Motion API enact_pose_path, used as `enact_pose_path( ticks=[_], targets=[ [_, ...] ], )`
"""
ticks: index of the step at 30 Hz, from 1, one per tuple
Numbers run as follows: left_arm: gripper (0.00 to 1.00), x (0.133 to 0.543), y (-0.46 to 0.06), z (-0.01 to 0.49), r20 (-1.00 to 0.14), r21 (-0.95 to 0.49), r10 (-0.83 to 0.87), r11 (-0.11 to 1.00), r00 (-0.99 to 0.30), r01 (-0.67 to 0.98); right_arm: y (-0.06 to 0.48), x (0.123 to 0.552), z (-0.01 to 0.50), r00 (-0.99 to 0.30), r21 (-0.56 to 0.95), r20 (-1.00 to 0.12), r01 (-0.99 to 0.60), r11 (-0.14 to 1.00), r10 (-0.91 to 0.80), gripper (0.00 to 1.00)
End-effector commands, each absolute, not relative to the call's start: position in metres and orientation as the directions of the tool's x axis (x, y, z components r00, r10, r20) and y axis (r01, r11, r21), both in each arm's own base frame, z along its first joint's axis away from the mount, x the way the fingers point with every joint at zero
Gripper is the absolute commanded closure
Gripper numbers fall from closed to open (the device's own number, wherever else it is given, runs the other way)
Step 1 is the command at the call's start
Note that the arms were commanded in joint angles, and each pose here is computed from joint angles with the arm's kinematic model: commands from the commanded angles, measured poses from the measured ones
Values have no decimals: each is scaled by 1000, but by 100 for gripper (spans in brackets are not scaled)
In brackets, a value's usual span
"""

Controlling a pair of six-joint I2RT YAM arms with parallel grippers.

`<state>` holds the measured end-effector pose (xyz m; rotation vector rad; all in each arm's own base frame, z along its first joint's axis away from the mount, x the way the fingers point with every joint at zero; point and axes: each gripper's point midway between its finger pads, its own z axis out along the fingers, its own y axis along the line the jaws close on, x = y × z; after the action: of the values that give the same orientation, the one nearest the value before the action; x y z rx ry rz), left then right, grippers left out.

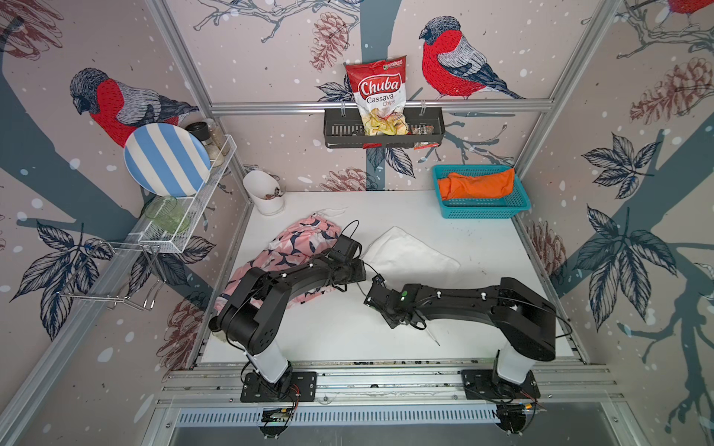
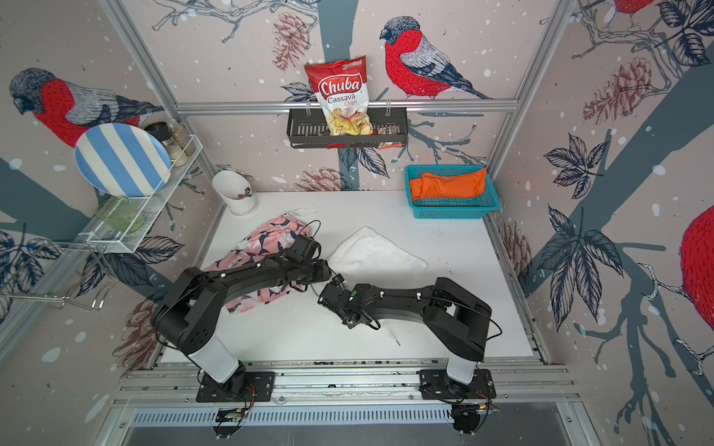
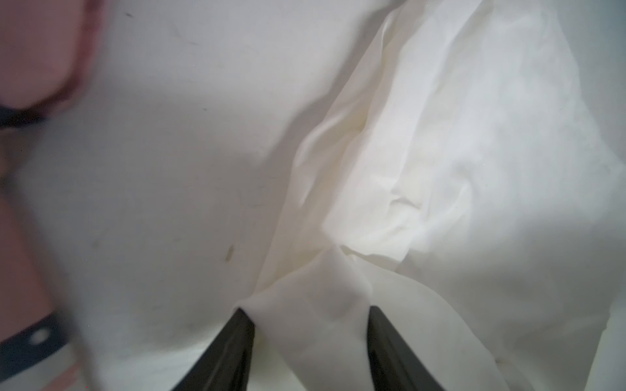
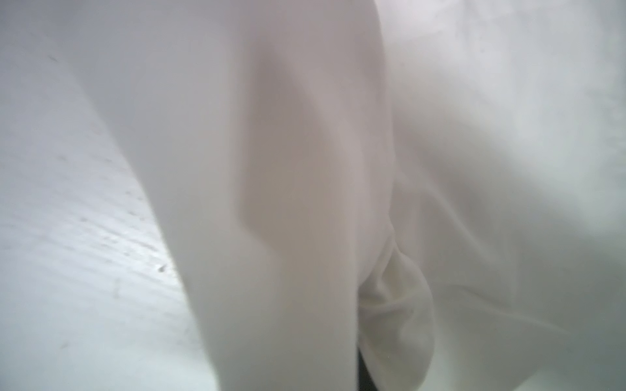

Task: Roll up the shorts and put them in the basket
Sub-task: Roll the shorts at the center of the board.

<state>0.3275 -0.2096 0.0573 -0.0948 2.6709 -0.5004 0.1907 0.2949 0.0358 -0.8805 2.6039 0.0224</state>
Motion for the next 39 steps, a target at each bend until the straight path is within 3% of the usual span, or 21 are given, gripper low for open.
enact_pose_path(
  ticks=[1,4,8,15,19,23,27,32,36,39],
  targets=[
    [36,318,-185,70,-414,-283,-145,959,-899,-24,344,164,55,-788,365,-375,-609,704,-488,88],
    [33,312,-180,88,-433,-299,-163,954,-886,-30,349,160,69,-858,626,-327,-511,589,-397,88],
    [30,306,-186,105,-446,-337,-172,941,-878,-13,340,163,62,-915,777,-214,-371,509,-341,88],
    [26,305,-224,117,-459,-369,-132,928,-879,53,322,170,35,-953,852,-69,-210,479,-294,88],
    [26,311,-236,96,-434,-349,-118,936,-893,46,310,175,14,-963,830,-22,-167,532,-268,78],
    [32,327,-234,69,-417,-274,-83,961,-905,37,296,183,2,-970,750,-47,-193,633,-240,64],
    [39,331,-231,36,-368,-250,-55,967,-928,42,280,197,11,-965,610,-140,-262,748,-223,53],
    [41,331,-232,19,-342,-243,-34,968,-939,54,253,212,42,-925,325,-286,-340,883,-251,36],
    [42,329,-233,16,-334,-250,-27,966,-942,61,248,222,78,-849,59,-408,-392,918,-336,31],
    [42,327,-233,15,-331,-256,-28,965,-943,61,266,220,103,-763,-97,-466,-460,883,-449,29]
  ],
)
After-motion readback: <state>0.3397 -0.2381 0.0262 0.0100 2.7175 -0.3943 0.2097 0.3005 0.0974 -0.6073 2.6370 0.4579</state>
